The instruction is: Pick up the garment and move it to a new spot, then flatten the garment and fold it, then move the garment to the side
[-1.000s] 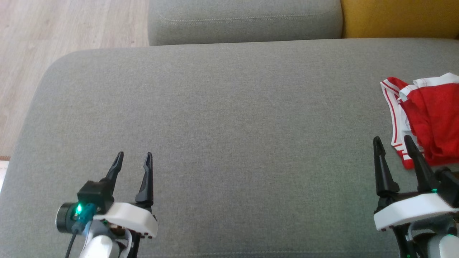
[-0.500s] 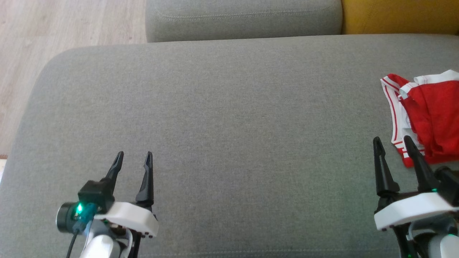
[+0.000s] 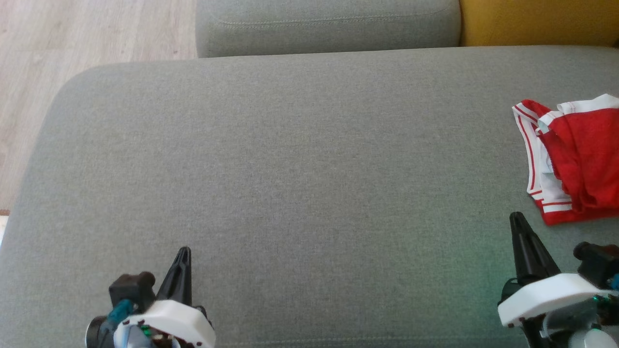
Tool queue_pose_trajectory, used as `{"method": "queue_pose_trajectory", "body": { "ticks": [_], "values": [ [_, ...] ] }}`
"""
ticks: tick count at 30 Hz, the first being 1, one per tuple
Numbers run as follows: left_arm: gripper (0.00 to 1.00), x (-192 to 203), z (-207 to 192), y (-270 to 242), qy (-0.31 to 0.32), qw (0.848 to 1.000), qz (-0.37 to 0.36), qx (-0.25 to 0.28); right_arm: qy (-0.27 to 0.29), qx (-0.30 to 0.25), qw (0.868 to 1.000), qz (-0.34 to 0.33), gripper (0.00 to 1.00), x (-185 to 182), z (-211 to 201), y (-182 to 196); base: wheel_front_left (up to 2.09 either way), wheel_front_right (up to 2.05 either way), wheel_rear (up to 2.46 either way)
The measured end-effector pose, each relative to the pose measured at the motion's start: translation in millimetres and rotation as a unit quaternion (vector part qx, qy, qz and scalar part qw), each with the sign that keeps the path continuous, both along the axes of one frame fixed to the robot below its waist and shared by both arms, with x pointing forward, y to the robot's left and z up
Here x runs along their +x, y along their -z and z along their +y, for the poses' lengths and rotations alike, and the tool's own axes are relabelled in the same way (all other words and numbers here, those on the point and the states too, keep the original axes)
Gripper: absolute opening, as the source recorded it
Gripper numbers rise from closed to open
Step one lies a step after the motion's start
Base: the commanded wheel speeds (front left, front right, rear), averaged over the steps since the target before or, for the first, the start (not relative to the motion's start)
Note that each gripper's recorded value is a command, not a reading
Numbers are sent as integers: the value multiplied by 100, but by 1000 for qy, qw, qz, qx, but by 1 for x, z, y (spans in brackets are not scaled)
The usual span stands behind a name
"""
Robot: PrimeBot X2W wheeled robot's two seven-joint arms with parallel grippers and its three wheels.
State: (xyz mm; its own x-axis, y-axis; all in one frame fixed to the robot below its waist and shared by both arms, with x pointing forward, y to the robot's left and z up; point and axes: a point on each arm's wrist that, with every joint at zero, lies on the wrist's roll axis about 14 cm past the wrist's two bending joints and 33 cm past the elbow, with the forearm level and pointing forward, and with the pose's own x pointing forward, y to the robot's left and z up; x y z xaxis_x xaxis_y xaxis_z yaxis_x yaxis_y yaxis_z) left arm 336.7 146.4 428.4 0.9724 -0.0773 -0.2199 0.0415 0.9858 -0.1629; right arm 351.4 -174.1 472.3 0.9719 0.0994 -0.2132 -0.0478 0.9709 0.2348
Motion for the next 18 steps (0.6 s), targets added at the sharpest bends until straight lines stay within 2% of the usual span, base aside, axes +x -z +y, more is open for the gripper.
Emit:
{"method": "queue_pose_trajectory", "body": {
  "ticks": [18],
  "values": [
    [0,6,8,0,-36,995,23,-93,18,100,995,8,0,-2,0,4,0,0,0]
  ]
}}
